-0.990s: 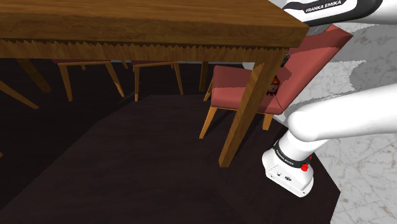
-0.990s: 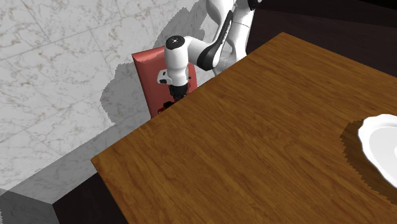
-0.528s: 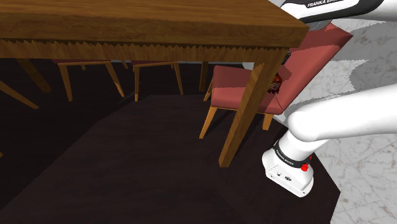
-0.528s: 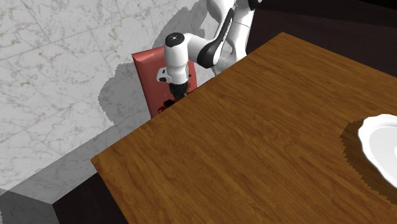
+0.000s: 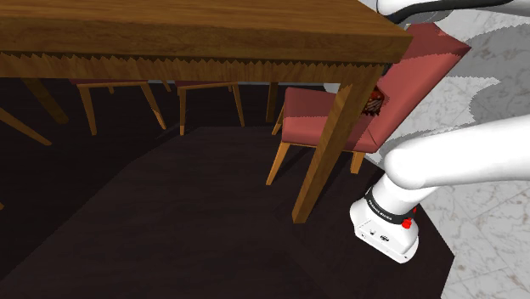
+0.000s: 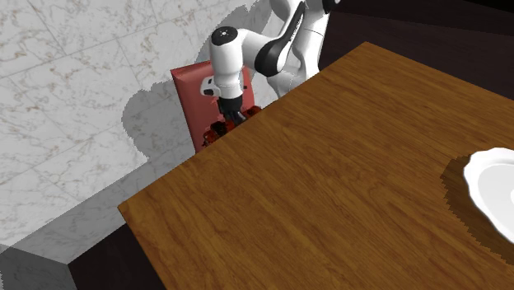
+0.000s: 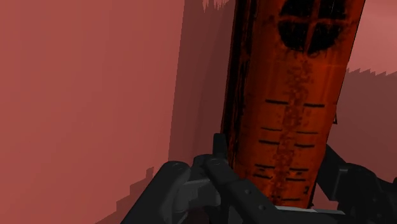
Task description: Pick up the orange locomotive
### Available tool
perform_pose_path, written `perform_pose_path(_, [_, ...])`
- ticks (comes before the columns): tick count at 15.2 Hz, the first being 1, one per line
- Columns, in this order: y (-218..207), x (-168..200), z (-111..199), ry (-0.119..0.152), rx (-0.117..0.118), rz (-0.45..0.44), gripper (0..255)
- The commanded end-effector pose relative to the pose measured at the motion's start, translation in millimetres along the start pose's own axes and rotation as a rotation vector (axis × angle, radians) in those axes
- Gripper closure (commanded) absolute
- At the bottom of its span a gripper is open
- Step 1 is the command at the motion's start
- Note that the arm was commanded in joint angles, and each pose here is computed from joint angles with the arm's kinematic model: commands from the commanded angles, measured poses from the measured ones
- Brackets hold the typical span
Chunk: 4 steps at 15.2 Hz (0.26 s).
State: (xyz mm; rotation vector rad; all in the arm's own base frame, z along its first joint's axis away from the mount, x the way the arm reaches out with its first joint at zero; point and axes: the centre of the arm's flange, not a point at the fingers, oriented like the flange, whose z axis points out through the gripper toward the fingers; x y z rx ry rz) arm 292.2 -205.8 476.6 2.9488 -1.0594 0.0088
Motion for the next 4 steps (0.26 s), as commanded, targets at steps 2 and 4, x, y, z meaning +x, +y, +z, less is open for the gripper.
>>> perform_pose_path(2, [0.7, 0.1, -16.9, 0.001, 0.0, 0.0, 255])
perform_pose_path(4, [0.7, 0.1, -17.7, 0.001, 0.0, 0.0, 255])
